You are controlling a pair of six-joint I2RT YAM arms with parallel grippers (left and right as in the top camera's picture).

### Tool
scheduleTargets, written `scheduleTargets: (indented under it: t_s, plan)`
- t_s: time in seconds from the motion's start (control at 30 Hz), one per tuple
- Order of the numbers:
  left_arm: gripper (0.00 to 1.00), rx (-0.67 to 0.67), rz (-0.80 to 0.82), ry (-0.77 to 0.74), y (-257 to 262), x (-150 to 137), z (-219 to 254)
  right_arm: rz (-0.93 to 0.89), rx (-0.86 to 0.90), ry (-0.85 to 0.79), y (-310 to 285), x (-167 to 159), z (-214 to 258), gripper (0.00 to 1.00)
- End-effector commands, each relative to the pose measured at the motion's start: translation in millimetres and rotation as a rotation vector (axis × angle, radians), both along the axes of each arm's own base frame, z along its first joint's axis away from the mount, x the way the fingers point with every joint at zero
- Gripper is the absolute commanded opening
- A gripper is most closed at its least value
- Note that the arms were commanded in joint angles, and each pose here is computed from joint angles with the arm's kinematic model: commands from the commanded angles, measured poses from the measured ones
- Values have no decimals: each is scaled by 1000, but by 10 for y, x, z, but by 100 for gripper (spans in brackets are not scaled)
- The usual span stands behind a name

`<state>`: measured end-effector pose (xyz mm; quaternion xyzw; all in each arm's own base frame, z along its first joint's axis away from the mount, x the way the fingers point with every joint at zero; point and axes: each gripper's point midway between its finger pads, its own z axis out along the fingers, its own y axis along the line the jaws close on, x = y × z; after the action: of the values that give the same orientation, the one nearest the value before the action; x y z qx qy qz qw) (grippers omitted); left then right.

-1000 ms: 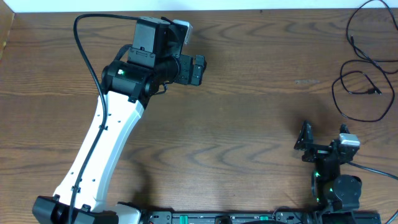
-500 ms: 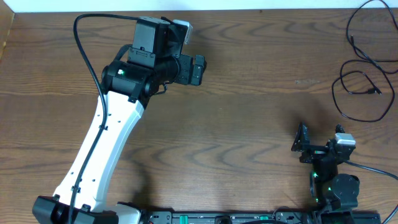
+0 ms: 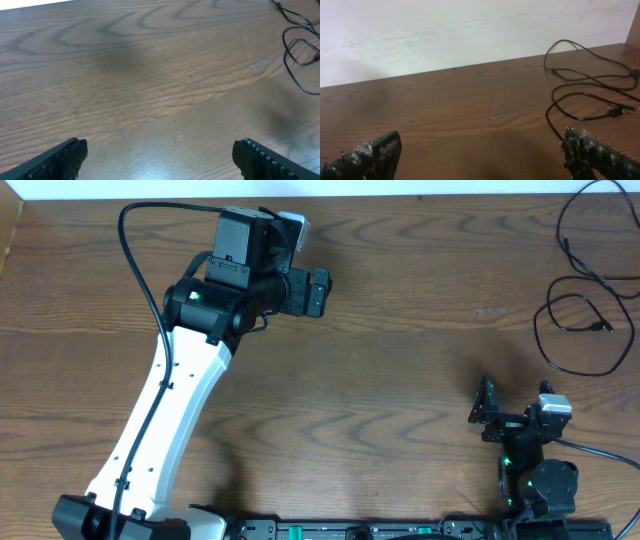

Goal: Untangle cables

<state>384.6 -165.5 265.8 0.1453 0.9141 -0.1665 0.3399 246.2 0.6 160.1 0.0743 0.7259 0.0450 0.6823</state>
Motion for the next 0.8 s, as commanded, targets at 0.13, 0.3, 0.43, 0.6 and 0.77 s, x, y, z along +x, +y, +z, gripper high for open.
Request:
scheduleTargets:
  t_s: [0.13,0.3,0.43,0.6,0.77]
  plan:
    - [98,12,-1,-10,28,14,8,16,11,-2,35,-2,-7,99]
    - [98,11,0,-13,36,-7,29,16,11,-2,35,-2,-7,99]
    - [98,19,-2,-47,85,-111,172,16,11,-2,35,-2,-7,99]
    - [98,54,85,-176,411,-309,533,16,11,-2,35,-2,-7,99]
    - [98,13,166,-321,775,-665,712,16,11,-2,35,-2,-7,99]
